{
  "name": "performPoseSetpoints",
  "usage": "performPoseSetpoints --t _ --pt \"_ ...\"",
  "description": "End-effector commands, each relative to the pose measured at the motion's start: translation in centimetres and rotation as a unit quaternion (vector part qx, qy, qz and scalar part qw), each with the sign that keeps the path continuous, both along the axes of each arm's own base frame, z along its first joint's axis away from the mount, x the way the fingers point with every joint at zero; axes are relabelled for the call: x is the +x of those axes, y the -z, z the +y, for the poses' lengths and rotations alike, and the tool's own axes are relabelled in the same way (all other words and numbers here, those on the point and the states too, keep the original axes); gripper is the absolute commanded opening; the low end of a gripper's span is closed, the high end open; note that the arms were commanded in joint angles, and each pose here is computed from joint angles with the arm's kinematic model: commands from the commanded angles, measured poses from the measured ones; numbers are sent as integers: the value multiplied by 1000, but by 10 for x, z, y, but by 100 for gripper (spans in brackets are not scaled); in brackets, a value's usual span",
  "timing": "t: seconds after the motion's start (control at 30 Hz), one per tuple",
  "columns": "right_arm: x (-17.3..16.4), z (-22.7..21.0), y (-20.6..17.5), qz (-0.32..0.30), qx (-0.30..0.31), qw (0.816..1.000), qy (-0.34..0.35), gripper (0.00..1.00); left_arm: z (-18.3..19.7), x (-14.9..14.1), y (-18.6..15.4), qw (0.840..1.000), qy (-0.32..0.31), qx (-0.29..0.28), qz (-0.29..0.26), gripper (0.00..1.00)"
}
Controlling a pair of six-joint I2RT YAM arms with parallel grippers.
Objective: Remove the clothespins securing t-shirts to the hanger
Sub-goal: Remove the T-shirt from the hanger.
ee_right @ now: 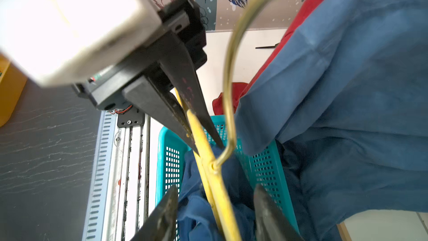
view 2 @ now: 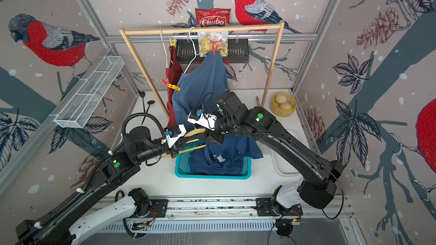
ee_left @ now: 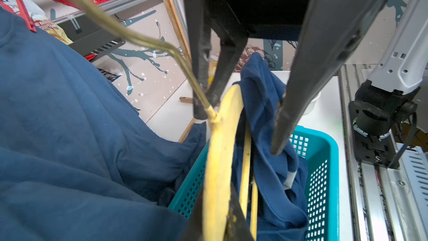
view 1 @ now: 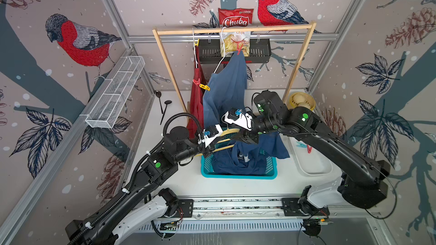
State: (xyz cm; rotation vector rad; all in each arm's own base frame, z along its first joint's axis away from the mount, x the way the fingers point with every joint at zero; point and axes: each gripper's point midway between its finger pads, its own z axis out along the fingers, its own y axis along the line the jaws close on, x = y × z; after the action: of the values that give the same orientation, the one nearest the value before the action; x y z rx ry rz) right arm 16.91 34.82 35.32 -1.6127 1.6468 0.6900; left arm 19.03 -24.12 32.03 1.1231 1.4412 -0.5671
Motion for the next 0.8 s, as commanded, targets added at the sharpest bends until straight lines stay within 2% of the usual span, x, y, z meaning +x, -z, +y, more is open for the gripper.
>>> performPoseSetpoints --t 0.0,0.2,0.33,0.47,0.6,0.77 --pt "1 6 -25 -13 46 999 2 65 -2 -7 -9 1000 21 -15 -2 0" --pt "-1 -6 -61 -42 97 994 20 70 2 -10 -9 1000 22 -14 -4 0" --pt "11 -29 -88 -66 137 985 76 71 7 -10 -9 999 20 -26 0 0" --pt "30 -71 -113 -80 188 967 154 74 11 -12 -13 999 29 -37 5 0" --pt "36 -103 -108 -66 196 961 184 78 13 -16 -17 998 52 -29 23 0" --pt "50 -125 -79 -33 191 957 215 80 19 -16 -25 996 73 -18 50 0"
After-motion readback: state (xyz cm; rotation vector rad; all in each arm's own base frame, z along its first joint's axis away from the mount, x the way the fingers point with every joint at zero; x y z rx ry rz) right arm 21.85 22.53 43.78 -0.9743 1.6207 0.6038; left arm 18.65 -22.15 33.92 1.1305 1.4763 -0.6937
